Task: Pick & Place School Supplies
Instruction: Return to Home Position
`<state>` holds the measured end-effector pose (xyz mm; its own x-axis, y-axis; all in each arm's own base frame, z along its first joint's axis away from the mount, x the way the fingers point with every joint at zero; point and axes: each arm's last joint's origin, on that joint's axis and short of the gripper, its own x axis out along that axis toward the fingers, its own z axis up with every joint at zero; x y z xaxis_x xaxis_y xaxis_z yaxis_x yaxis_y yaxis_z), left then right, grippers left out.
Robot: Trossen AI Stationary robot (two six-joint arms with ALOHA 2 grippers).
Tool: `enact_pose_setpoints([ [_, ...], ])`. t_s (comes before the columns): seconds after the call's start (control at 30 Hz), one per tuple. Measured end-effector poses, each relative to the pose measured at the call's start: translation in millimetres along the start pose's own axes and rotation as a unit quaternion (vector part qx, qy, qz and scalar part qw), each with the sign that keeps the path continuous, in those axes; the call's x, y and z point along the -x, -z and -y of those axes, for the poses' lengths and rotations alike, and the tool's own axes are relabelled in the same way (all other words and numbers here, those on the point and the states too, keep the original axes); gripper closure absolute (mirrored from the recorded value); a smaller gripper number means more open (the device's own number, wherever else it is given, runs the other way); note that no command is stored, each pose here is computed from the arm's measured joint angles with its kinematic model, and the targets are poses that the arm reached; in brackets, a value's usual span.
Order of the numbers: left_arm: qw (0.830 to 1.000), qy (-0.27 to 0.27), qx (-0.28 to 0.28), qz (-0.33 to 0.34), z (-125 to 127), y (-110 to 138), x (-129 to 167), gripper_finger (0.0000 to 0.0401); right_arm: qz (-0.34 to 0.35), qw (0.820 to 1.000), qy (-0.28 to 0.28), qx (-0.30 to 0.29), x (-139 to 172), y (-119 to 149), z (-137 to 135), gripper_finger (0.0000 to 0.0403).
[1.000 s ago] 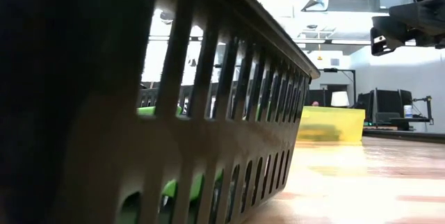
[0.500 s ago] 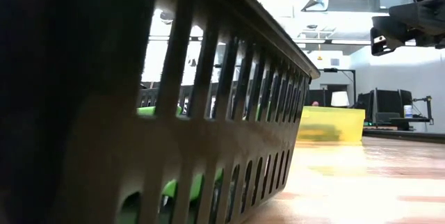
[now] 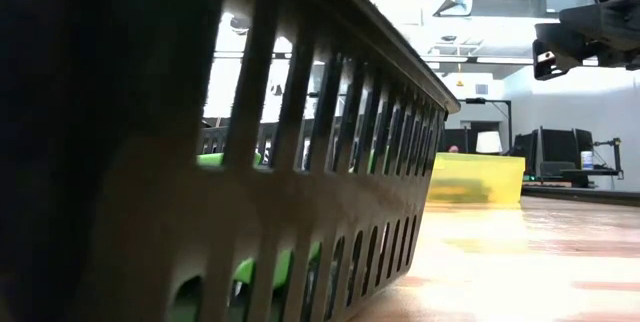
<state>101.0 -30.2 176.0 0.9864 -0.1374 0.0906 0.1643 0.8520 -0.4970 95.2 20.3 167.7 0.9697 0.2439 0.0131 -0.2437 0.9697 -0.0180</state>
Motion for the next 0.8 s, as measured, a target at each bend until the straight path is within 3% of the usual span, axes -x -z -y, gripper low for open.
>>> enact_pose_setpoints([
  [0.8, 1.000, -0.010, -0.004, -0.017, -1.3, 3.7, -3.0, 0.0164, 0.000, 1.000, 0.000, 0.000, 0.0, 0.0, 0.0, 0.0279],
])
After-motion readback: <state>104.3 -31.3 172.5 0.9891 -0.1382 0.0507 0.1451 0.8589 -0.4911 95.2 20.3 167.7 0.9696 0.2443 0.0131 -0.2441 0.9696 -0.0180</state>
